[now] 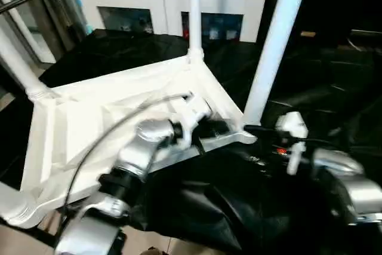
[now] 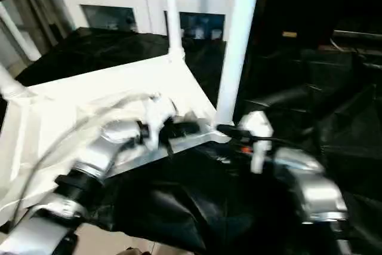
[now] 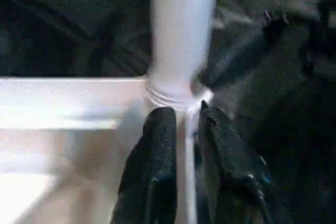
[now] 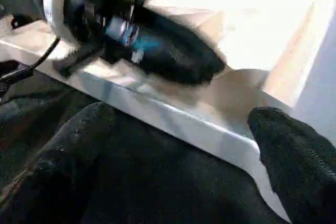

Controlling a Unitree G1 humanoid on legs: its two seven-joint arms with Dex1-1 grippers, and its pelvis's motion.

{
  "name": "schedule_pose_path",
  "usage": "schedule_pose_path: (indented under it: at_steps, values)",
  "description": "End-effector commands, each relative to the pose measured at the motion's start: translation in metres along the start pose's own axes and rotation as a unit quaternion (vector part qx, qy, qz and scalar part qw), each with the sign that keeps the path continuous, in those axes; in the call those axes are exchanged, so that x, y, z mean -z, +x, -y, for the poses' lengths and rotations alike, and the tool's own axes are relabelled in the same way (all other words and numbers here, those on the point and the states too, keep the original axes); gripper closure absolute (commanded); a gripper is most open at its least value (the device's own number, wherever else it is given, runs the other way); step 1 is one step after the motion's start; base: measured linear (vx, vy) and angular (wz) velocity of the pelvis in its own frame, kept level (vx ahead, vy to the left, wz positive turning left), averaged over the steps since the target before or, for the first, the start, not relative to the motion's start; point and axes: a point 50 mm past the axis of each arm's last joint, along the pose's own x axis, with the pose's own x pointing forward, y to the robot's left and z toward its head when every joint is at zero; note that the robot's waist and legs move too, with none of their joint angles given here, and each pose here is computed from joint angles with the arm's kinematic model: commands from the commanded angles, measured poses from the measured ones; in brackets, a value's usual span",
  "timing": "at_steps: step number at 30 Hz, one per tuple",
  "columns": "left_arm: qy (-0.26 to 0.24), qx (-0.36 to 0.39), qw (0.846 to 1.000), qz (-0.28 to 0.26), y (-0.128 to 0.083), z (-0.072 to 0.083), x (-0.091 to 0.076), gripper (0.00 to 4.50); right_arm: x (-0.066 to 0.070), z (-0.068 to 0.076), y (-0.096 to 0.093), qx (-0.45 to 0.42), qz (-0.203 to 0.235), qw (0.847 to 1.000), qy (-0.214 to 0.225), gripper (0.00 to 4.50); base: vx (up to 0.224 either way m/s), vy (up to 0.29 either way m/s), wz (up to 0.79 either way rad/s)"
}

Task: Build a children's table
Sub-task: Rotate leg to tighten, then rotate table base

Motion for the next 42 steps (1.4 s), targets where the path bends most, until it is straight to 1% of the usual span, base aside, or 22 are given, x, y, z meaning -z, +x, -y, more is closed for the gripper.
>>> schedule_pose_path:
  at_steps: [1,2,5,6,7,10,11,12,13,14,17,19,22,24,25,26,28,29,31,33,39,42]
  values:
    - [-0.018,-0.024,0.999,-0.014,-0.023,-0.009,0.000,3.40,-0.001,0.004,0.009,0.036,0.000,0.999,-0.006,0.00,0.000,0.000,0.00]
    - [-0.028,-0.022,0.999,-0.023,-0.035,-0.010,0.001,3.15,-0.001,0.005,0.014,0.044,0.006,0.999,-0.004,0.00,0.000,0.000,0.00]
    - [-0.053,-0.002,0.998,-0.038,-0.067,-0.004,0.001,3.10,0.001,0.000,0.025,0.045,0.017,0.999,0.017,0.00,0.000,0.000,0.00]
    - [-0.053,-0.002,0.998,-0.038,-0.067,-0.004,0.001,3.03,0.001,0.000,0.025,0.045,0.017,0.999,0.017,0.00,0.000,0.000,0.00]
    - [-0.064,0.029,0.996,-0.046,-0.085,0.006,-0.001,2.88,0.001,-0.004,0.033,0.043,0.025,0.998,0.027,0.00,0.000,0.000,0.00]
    - [-0.090,0.067,0.992,-0.057,-0.103,0.027,-0.005,2.68,0.001,-0.009,0.053,0.063,0.039,0.996,0.049,0.00,0.000,0.000,0.00]
    - [-0.090,0.067,0.992,-0.057,-0.103,0.027,-0.005,2.66,0.001,-0.009,0.053,0.063,0.039,0.996,0.049,0.00,0.000,0.000,0.00]
    - [-0.090,0.062,0.992,-0.065,-0.105,0.032,-0.003,2.66,0.003,-0.009,0.065,0.091,0.038,0.994,0.057,0.00,0.000,0.000,0.00]
    - [-0.088,0.058,0.992,-0.068,-0.105,0.033,-0.002,2.56,0.003,-0.008,0.069,0.101,0.037,0.992,0.060,0.00,0.000,0.000,0.00]
    - [-0.090,0.052,0.992,-0.072,-0.106,0.035,0.000,2.29,0.004,-0.008,0.073,0.111,0.038,0.991,0.063,0.00,0.000,0.000,0.00]
    - [-0.098,0.035,0.992,-0.077,-0.106,0.042,0.005,2.23,0.005,-0.005,0.085,0.155,0.039,0.984,0.076,0.00,0.000,0.000,0.00]
    - [-0.094,-0.005,0.989,-0.113,-0.107,0.045,0.017,1.95,0.005,-0.001,0.093,0.196,0.044,0.975,0.096,0.00,0.000,0.000,0.00]
    - [-0.099,-0.013,0.986,-0.137,-0.109,0.050,0.026,1.79,0.005,0.004,0.095,0.229,0.050,0.967,0.100,0.00,0.000,0.000,0.00]
    - [-0.101,-0.019,0.983,-0.151,-0.108,0.056,0.035,1.65,0.007,0.016,0.093,0.285,0.050,0.949,0.122,0.00,0.000,0.000,0.00]
    - [-0.101,-0.023,0.982,-0.158,-0.108,0.059,0.040,1.41,0.009,0.025,0.089,0.326,0.050,0.934,0.139,0.00,0.000,0.000,0.00]
    - [-0.101,-0.023,0.982,-0.158,-0.108,0.059,0.040,1.37,0.009,0.025,0.089,0.326,0.050,0.934,0.139,0.00,0.000,0.000,0.00]
    - [-0.101,-0.029,0.981,-0.160,-0.107,0.061,0.043,1.27,0.009,0.032,0.085,0.353,0.056,0.923,0.143,0.00,0.000,0.000,0.00]
    - [-0.088,-0.043,0.980,-0.175,-0.106,0.061,0.049,1.13,0.010,0.040,0.080,0.382,0.058,0.910,0.150,0.00,0.000,0.000,0.00]
    - [-0.080,-0.051,0.979,-0.183,-0.106,0.060,0.051,0.92,0.010,0.043,0.078,0.394,0.059,0.905,0.151,0.00,0.000,0.000,0.00]
    - [-0.064,-0.069,0.976,-0.197,-0.107,0.057,0.055,0.81,0.009,0.052,0.071,0.422,0.062,0.891,0.155,0.00,0.000,0.000,0.00]
    - [-0.039,-0.109,0.975,-0.189,-0.108,0.046,0.053,0.39,0.002,0.073,0.053,0.471,0.074,0.867,0.147,0.00,0.000,0.000,0.00]
    - [-0.032,-0.123,0.977,-0.169,-0.107,0.037,0.046,0.20,-0.002,0.087,0.036,0.500,0.082,0.851,0.139,0.00,0.000,0.000,0.00]
